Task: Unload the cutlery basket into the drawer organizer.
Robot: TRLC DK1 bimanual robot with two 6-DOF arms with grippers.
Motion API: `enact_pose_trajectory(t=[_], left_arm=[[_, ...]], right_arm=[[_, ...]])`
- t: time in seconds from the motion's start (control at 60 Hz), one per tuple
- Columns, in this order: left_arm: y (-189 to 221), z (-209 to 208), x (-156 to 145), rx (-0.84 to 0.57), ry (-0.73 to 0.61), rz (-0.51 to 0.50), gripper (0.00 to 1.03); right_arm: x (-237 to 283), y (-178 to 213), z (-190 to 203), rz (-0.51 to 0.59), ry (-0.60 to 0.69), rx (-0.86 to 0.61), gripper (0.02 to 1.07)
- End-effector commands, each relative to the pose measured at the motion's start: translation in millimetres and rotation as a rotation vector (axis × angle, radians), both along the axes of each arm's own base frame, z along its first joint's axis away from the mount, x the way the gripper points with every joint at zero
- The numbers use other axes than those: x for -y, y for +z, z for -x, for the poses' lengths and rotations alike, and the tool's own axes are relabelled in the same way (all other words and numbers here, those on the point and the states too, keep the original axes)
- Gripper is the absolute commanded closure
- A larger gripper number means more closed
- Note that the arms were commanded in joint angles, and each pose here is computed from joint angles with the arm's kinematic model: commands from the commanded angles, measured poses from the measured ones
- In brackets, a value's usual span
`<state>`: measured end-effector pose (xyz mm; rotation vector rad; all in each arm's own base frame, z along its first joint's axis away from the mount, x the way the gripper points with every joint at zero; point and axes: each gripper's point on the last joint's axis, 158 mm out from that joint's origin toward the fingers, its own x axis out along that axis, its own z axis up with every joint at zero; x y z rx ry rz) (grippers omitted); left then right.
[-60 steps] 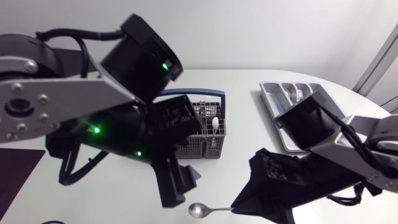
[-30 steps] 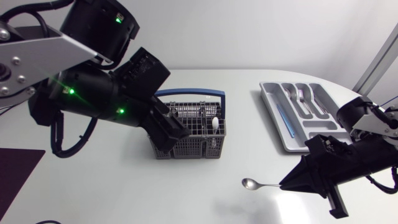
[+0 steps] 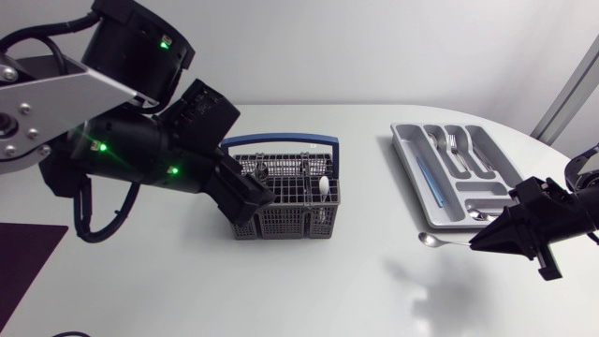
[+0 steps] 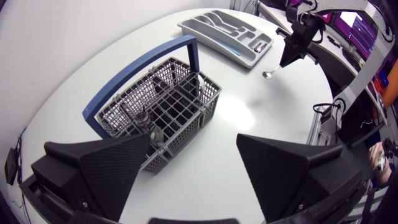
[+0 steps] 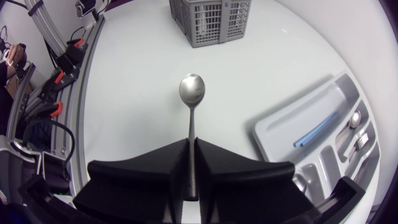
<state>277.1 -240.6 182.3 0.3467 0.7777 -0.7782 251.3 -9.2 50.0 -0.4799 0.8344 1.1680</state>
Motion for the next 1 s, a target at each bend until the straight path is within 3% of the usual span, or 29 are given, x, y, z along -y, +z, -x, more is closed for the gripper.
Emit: enact_pose_trajectory(t=[0.0, 0.433, 0.983], left_arm=[[-6, 1, -6, -0.005, 0.024, -0.002, 0.06], [-11, 1, -14, 0.044, 0.057, -0.036, 0.06], [-13, 3, -24, 0.075, 0.088, -0.054, 0.05]], right_arm=[[19, -3, -10, 0.024, 0.017, 0.032, 1.02], [122, -13, -67, 0.198, -0.036, 0.115, 1.01], [162, -31, -100, 0.408, 0.039, 0.161, 1.01]])
